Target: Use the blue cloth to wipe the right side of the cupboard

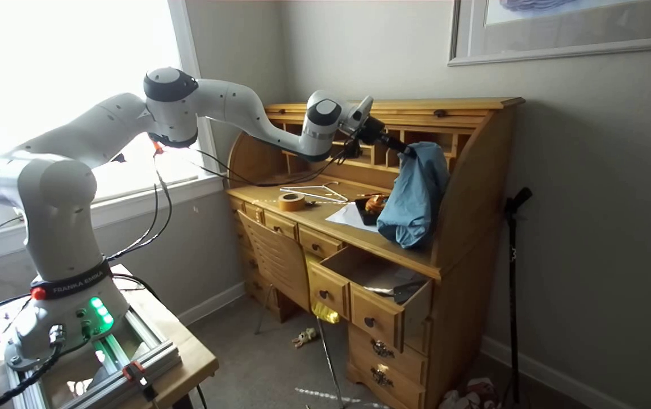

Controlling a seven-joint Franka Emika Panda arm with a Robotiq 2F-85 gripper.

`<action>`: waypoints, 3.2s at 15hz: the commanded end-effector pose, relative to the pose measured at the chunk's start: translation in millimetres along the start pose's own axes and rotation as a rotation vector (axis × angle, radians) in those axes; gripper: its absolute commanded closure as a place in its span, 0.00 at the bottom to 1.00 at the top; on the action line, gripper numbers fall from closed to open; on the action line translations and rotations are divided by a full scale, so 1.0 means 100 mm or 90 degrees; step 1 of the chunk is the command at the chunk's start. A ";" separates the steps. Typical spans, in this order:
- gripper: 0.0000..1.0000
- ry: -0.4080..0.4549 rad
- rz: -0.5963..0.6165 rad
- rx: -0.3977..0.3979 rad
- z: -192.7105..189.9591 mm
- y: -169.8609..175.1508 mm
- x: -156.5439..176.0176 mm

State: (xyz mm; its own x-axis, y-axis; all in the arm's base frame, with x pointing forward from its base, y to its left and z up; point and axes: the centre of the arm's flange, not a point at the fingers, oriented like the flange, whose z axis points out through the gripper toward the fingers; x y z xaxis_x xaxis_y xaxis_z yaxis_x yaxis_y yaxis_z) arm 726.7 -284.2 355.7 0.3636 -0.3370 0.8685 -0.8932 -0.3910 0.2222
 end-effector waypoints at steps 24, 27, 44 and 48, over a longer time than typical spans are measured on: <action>0.99 -0.205 -0.035 0.056 1.15 0.49 -0.57; 0.95 -0.197 -0.040 0.027 1.15 0.49 -0.67; 0.99 -0.108 0.068 0.026 1.70 0.43 -0.43; 0.99 -0.056 0.110 0.025 1.40 0.39 0.00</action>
State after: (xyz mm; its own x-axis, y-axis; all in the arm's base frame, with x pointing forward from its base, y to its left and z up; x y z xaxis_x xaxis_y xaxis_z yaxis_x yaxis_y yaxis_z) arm 693.4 -428.5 265.6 0.3170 -0.5415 0.7787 -0.9303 -0.3371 0.1443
